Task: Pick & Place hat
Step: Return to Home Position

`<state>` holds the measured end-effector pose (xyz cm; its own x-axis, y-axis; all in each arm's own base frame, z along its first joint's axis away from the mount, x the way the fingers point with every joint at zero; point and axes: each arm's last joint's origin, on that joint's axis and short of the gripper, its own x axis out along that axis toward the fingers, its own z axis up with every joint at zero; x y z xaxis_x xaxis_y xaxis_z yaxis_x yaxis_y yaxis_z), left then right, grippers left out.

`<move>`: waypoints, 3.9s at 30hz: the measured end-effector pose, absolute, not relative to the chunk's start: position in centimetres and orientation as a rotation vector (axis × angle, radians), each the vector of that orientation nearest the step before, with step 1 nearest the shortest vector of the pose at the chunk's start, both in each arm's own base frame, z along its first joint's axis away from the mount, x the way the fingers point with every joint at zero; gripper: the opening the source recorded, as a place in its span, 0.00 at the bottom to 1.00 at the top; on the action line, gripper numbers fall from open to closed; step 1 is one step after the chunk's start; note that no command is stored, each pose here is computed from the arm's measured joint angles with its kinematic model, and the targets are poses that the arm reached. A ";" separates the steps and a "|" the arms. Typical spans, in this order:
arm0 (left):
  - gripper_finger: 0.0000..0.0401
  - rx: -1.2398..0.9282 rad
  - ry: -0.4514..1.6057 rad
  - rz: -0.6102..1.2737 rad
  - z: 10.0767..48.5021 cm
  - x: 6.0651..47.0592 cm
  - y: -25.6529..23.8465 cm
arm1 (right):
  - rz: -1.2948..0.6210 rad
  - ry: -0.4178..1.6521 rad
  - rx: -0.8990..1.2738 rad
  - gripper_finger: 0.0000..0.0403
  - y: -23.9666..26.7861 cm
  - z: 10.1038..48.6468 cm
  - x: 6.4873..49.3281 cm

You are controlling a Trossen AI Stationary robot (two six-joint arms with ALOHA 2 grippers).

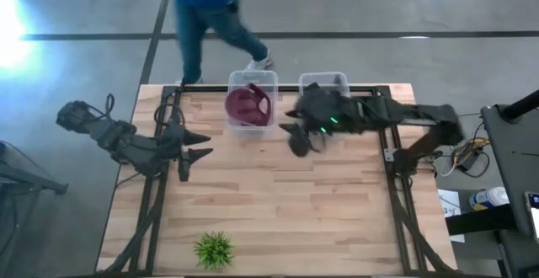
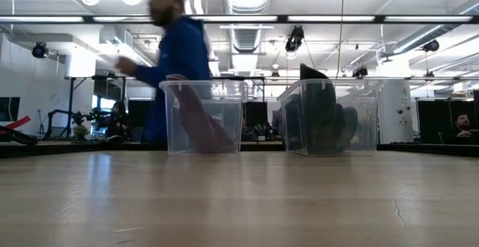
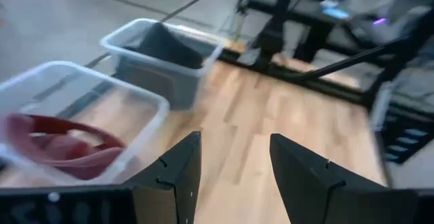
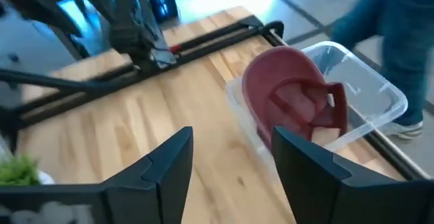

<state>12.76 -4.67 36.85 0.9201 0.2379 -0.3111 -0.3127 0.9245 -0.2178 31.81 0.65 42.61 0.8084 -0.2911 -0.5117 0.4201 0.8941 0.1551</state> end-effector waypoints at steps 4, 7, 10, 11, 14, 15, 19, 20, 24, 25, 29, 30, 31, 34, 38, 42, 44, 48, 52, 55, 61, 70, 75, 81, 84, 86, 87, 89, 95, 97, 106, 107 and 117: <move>0.42 -0.301 0.207 0.221 33.8 12.2 -4.2 | -0.415 0.391 0.300 0.44 2.6 40.9 28.3; 0.42 -0.304 0.206 0.239 31.5 11.6 -3.7 | -0.500 0.364 0.301 0.42 3.0 39.2 25.5; 0.42 -0.347 0.193 0.249 30.3 10.4 -3.0 | -0.572 0.417 0.239 0.42 2.4 38.2 21.7; 0.42 -0.352 0.187 0.248 30.1 9.8 -2.7 | -0.583 0.426 0.252 0.42 2.1 38.1 20.5; 0.42 -0.348 0.181 0.287 29.6 7.8 -1.7 | -0.625 0.400 0.476 0.42 1.6 37.4 17.3; 0.42 -0.361 0.170 0.317 29.5 7.1 -1.3 | -0.612 0.387 0.512 0.42 1.6 37.2 16.5; 0.42 -0.425 0.086 0.302 29.6 4.6 -0.1 | -0.479 0.297 0.515 0.41 1.7 36.1 14.8; 0.42 -0.432 0.070 0.268 29.7 4.2 0.0 | -0.427 0.270 0.510 0.41 1.8 35.7 14.7; 0.42 -0.427 0.013 0.179 29.4 3.1 0.4 | -0.239 0.149 0.454 0.41 2.2 33.7 14.9; 0.42 -0.432 -0.009 0.173 29.4 3.0 0.4 | -0.230 0.128 0.442 0.41 2.2 33.2 14.8; 0.42 -0.405 -0.004 0.161 27.8 4.0 -0.1 | -0.282 0.104 0.440 0.41 1.9 31.7 14.1; 0.42 -0.413 -0.017 0.160 27.7 4.2 -0.2 | -0.309 0.100 0.438 0.41 1.7 31.3 14.0; 0.42 -0.425 -0.032 0.160 27.5 4.4 -0.3 | -0.323 0.105 0.431 0.41 1.7 30.8 13.8; 0.42 -0.444 -0.047 0.156 26.6 5.1 -0.6 | -0.338 0.128 0.416 0.41 1.7 29.6 13.8; 0.42 -0.467 -0.189 0.130 27.4 5.5 -0.8 | -0.354 0.172 0.396 0.41 1.7 27.9 13.9; 0.42 -0.448 -0.313 0.139 28.6 5.2 -0.6 | -0.363 0.218 0.377 0.41 1.7 26.4 14.1; 0.42 -0.466 -0.344 0.149 29.1 5.0 -0.5 | -0.368 0.235 0.370 0.41 1.7 25.7 14.1; 0.42 -0.424 -0.337 0.140 30.4 4.1 0.0 | -0.379 0.282 0.349 0.41 1.7 24.1 14.2; 0.42 -0.245 -0.301 0.170 30.4 4.0 0.0 | -0.387 0.319 0.333 0.41 1.7 22.9 14.2; 0.42 -0.276 -0.329 0.166 30.4 4.2 -0.1 | -0.394 0.348 0.321 0.41 1.7 22.1 14.2; 0.42 -0.233 -0.321 0.171 28.9 5.0 -0.5 | -0.402 0.384 0.305 0.41 1.7 20.9 14.3; 0.42 -0.092 -0.282 0.266 23.9 7.5 -0.1 | -0.416 0.451 0.275 0.41 1.6 18.6 13.8; 0.42 -0.085 -0.205 0.287 21.1 8.6 0.3 | -0.423 0.484 0.261 0.41 1.6 17.4 13.5; 0.42 -0.081 -0.127 0.321 18.0 9.4 0.5 | -0.431 0.518 0.245 0.41 1.5 16.1 13.2; 0.42 -0.099 -0.120 0.321 17.6 9.5 0.5 | -0.434 0.532 0.239 0.41 1.5 15.6 13.0; 0.42 -0.095 -0.101 0.322 17.4 9.5 0.5 | -0.435 0.543 0.234 0.41 1.4 15.3 12.9; 0.42 -0.090 -0.093 0.323 17.4 9.5 0.5 | -0.436 0.548 0.231 0.41 1.4 15.1 12.8; 0.42 -0.086 -0.089 0.315 17.3 9.5 0.6 | -0.439 0.557 0.227 0.41 1.4 14.8 12.7; 0.42 -0.107 -0.044 0.108 17.0 9.7 0.2 | -0.441 0.567 0.223 0.41 1.4 14.4 12.6; 0.42 -0.102 -0.028 0.063 16.8 9.7 0.1 | -0.441 0.567 0.223 0.41 1.4 14.4 12.6; 0.42 -0.085 -0.015 0.051 16.7 9.7 0.2 | -0.440 0.567 0.223 0.41 1.4 14.4 12.6; 0.42 -0.085 -0.015 0.051 16.7 9.7 0.2 | -0.441 0.567 0.223 0.41 1.4 14.4 12.6; 0.42 -0.087 -0.027 0.053 16.9 9.7 0.2 | -0.442 0.565 0.227 0.41 1.4 14.4 12.6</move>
<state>9.73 0.20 16.88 0.9982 0.0540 0.0249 -0.0517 0.9948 -0.0878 12.60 1.36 14.44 0.7546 -0.3403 -0.5611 0.4625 0.8824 0.0868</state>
